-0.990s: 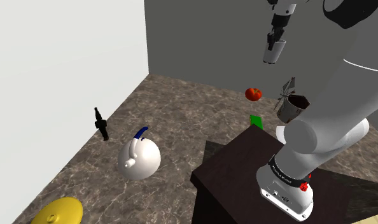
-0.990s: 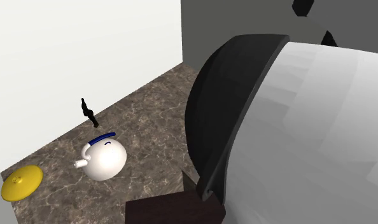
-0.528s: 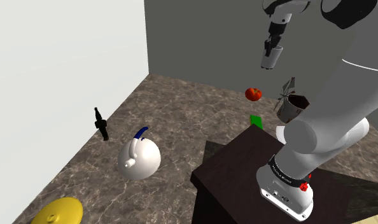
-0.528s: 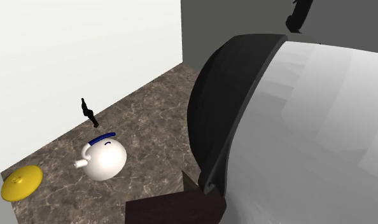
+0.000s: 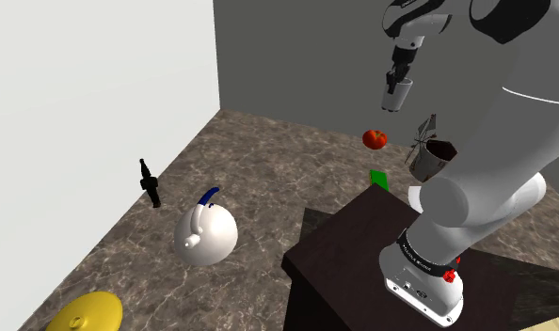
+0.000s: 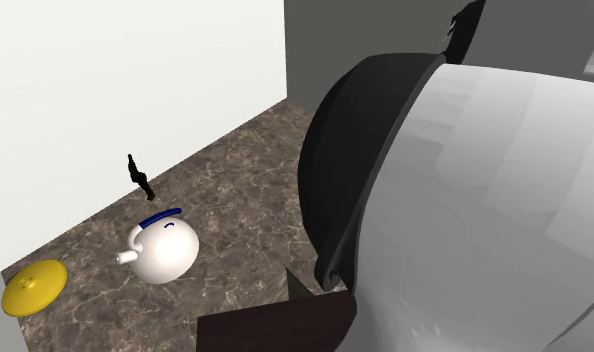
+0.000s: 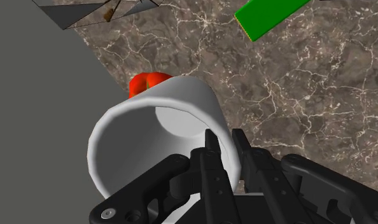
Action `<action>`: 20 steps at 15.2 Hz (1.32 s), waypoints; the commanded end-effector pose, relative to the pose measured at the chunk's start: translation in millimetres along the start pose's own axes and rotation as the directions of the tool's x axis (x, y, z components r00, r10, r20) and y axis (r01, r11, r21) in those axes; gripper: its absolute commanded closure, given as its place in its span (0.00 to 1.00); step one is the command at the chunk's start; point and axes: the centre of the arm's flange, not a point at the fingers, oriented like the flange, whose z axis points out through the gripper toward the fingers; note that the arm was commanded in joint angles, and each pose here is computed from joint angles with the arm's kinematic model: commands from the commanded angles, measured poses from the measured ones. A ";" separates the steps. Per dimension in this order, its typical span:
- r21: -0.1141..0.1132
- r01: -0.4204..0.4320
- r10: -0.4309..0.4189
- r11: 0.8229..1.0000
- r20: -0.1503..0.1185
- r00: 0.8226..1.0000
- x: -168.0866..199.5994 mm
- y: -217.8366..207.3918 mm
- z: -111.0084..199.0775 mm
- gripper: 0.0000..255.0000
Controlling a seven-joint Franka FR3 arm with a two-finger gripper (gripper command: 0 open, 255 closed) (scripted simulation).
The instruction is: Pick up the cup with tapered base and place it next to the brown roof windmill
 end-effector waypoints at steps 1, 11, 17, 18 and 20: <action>-0.001 0.000 0.000 1.000 -0.001 1.000 0.5 -1.5 9.3 1.00; -0.001 0.000 0.000 1.000 -0.001 1.000 3.8 -7.3 61.7 1.00; -0.001 0.000 0.000 1.000 -0.001 1.000 5.8 -10.8 93.1 1.00; -0.001 0.000 0.000 1.000 -0.001 1.000 6.2 -11.4 98.3 1.00; -0.001 0.000 0.000 1.000 -0.001 1.000 6.8 -12.6 108.8 1.00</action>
